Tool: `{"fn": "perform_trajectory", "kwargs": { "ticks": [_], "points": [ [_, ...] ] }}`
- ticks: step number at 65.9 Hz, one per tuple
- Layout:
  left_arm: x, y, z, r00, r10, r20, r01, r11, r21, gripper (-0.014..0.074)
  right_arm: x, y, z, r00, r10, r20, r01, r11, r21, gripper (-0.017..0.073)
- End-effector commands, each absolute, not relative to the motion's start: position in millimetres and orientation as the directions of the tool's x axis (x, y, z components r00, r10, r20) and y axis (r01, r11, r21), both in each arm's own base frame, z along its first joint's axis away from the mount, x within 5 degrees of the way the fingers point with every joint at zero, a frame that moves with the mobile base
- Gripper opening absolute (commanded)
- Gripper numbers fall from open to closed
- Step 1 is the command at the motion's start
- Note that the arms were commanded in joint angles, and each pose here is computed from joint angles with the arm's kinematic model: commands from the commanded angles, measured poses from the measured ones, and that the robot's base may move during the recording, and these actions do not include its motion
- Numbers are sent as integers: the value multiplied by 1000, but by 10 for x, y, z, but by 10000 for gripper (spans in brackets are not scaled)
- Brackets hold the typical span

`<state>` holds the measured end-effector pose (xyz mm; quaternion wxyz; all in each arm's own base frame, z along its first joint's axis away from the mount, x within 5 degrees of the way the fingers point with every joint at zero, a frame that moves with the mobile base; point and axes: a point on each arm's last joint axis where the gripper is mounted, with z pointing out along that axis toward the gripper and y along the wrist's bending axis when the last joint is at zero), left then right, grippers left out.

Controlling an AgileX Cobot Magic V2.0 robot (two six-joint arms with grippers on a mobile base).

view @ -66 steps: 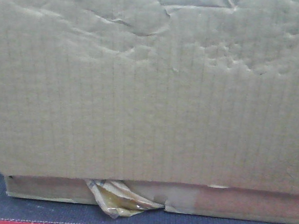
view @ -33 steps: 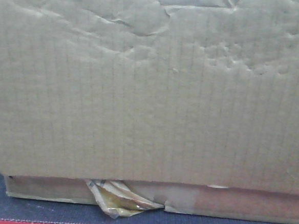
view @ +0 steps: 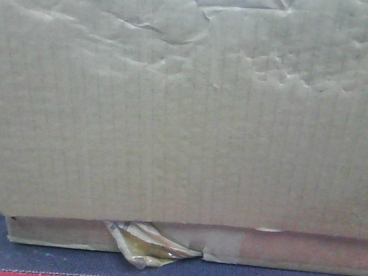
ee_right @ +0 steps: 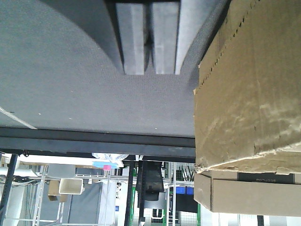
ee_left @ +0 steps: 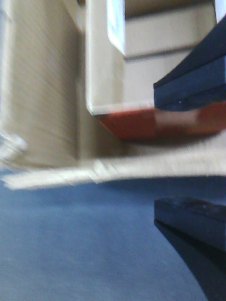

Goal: Stack two boxes on right shelf middle

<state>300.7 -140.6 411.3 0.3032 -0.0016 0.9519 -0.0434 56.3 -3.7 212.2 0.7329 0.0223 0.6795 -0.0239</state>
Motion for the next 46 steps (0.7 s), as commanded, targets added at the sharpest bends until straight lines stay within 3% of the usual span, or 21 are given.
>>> {"fn": "perform_trajectory", "kwargs": {
  "ticks": [1,26,46],
  "points": [
    [3019,-1399,3975,-843,-21,-538,23,997,-76,319,559,-38,2139,95,-9,-995,69,998,-3,-162],
    [2943,-1398,3419,-929,7,-370,17,1000,-26,319,559,-38,2139,95,-9,-995,69,998,-3,-162],
    [2932,-1396,3371,-935,8,-355,17,1000,-22,319,559,-38,2139,95,-9,-995,69,998,-3,-162]
  ]
}}
